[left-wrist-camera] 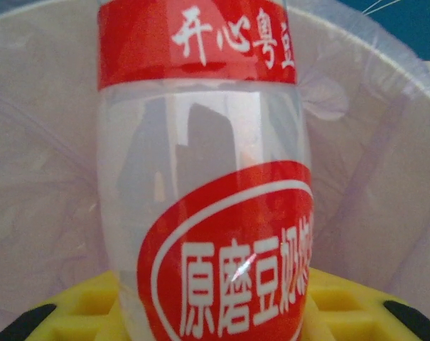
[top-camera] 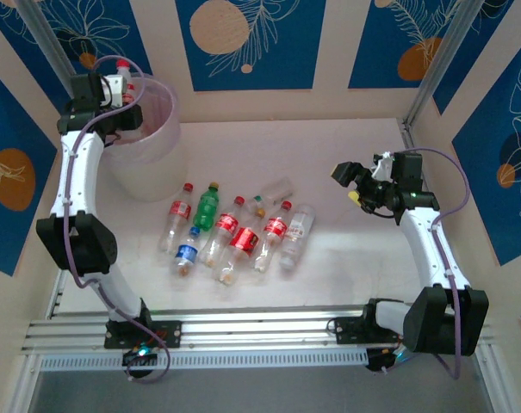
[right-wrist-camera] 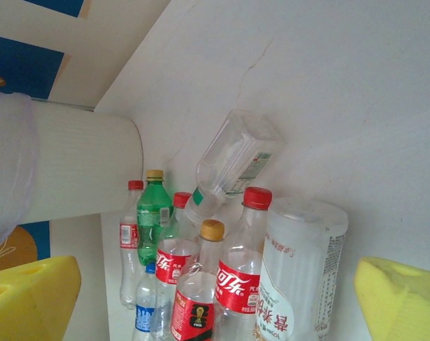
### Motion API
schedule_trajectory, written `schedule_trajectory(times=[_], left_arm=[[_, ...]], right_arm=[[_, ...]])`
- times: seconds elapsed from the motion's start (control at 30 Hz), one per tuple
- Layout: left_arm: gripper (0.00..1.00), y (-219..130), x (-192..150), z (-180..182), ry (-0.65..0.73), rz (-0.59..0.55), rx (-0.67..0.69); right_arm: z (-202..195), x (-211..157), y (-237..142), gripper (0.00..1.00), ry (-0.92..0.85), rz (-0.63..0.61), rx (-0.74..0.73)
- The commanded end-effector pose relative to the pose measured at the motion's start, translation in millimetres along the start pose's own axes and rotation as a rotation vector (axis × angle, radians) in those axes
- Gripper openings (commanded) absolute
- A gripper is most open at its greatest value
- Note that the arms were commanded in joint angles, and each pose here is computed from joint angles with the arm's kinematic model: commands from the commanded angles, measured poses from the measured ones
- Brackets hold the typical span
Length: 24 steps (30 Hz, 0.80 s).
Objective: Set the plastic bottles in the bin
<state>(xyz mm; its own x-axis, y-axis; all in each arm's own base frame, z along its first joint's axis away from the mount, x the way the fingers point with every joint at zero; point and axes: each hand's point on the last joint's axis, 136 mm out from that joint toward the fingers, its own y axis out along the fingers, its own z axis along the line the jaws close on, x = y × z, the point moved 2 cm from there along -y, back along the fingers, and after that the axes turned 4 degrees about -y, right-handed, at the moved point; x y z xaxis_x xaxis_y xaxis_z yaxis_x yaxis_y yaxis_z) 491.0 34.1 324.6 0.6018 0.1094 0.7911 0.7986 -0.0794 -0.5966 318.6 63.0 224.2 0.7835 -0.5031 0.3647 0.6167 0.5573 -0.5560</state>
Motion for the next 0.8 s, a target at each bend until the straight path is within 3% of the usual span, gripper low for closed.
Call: schedule_trajectory(times=[0.0, 0.07, 0.23, 0.57, 0.77], left_arm=[[0.29, 6.8, 1.4, 7.6, 0.026, -0.017, -0.006], [0.40, 11.9, -3.9, 7.7, 0.028, -0.004, -0.015], [0.55, 17.8, -11.2, 6.6, 0.031, 0.002, -0.030], [0.80, 18.6, -10.8, 4.3, 0.032, 0.003, -0.050], [0.85, 14.0, -7.4, 3.7, 0.035, -0.004, -0.049]], right_arm=[[-2.5, -7.0, -5.8, 0.99, -0.006, 0.013, 0.004], [-3.7, -7.0, -6.5, 0.99, -0.001, 0.011, 0.005], [-4.9, -7.2, -8.4, 0.99, -0.003, 0.007, 0.000], [-7.7, -7.8, -8.1, 0.98, 0.010, 0.008, -0.005], [-8.3, -11.3, -7.5, 0.98, 0.019, 0.027, -0.040]])
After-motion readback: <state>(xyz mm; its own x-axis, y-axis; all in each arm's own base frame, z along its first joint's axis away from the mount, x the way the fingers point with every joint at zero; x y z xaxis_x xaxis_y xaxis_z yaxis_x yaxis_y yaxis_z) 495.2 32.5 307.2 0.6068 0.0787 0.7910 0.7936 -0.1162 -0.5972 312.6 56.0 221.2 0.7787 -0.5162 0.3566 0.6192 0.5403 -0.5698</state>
